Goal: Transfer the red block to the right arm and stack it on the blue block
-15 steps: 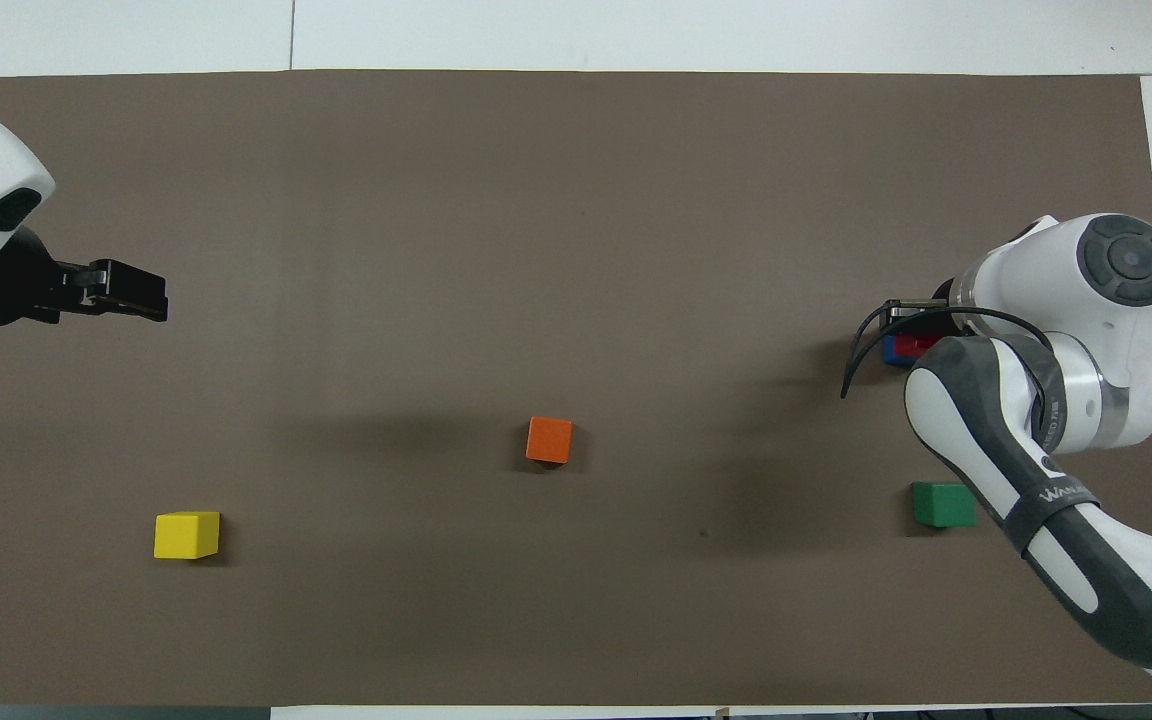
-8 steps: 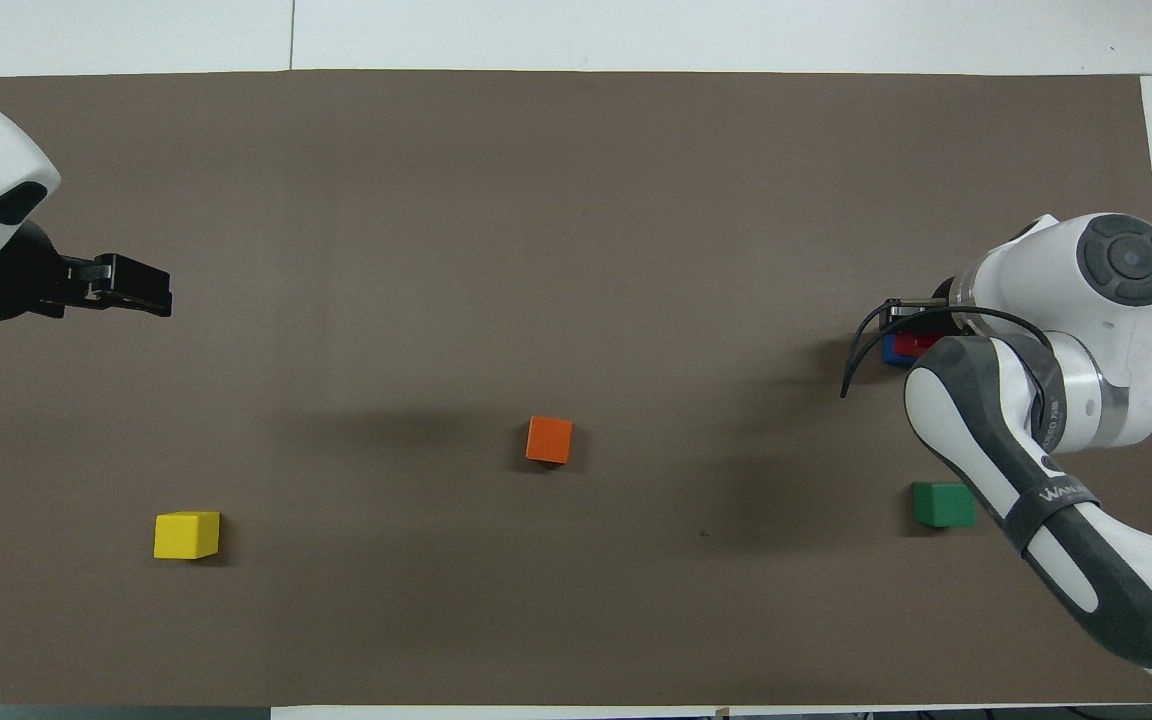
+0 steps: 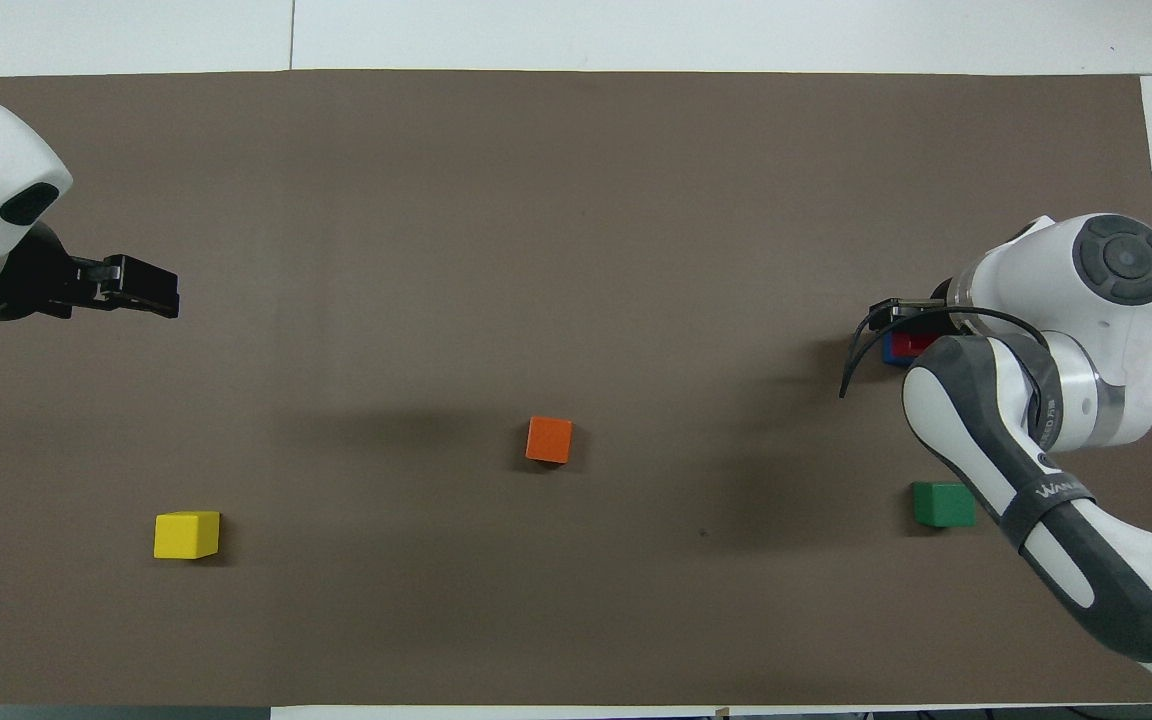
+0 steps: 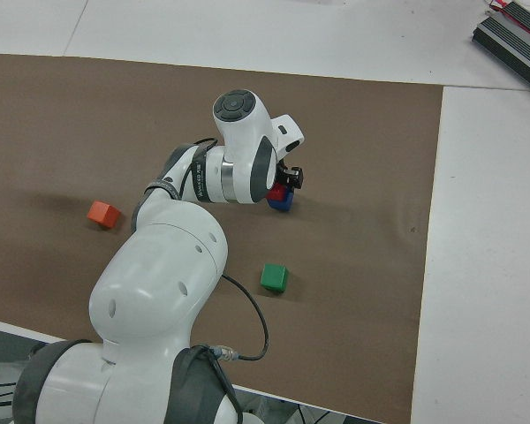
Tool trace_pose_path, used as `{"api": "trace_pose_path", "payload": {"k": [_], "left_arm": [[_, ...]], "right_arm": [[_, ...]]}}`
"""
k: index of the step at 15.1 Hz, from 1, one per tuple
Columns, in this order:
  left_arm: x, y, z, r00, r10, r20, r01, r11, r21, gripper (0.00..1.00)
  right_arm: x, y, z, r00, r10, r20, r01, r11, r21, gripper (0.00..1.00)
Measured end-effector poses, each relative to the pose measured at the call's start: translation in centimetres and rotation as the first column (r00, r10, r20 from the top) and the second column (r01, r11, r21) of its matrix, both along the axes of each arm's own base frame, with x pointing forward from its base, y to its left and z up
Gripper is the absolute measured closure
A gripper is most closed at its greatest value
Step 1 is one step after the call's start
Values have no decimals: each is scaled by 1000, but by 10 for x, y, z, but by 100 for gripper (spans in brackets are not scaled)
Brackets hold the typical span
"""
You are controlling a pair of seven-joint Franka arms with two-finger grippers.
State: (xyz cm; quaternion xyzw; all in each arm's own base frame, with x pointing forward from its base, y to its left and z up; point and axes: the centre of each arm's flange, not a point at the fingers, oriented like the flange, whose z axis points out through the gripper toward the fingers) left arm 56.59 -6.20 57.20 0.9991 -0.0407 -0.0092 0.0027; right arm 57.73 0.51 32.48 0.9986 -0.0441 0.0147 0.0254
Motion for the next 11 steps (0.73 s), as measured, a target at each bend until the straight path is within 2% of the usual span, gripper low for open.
{"api": "trace_pose_path", "payload": {"k": [1, 7, 11], "left_arm": [[0, 0, 0, 1000, 0, 0, 0, 1000, 0, 0], [-1, 1, 4, 1000, 1, 7, -1, 1000, 0, 0], [0, 6, 4, 1000, 10, 7, -10, 1000, 0, 0]], "right_arm": [[0, 0, -1, 1000, 0, -1, 0, 1000, 0, 0], [6, 0, 10, 1000, -1, 4, 1, 1000, -1, 0], [24, 5, 91, 999, 43, -3, -43, 999, -10, 0]]}}
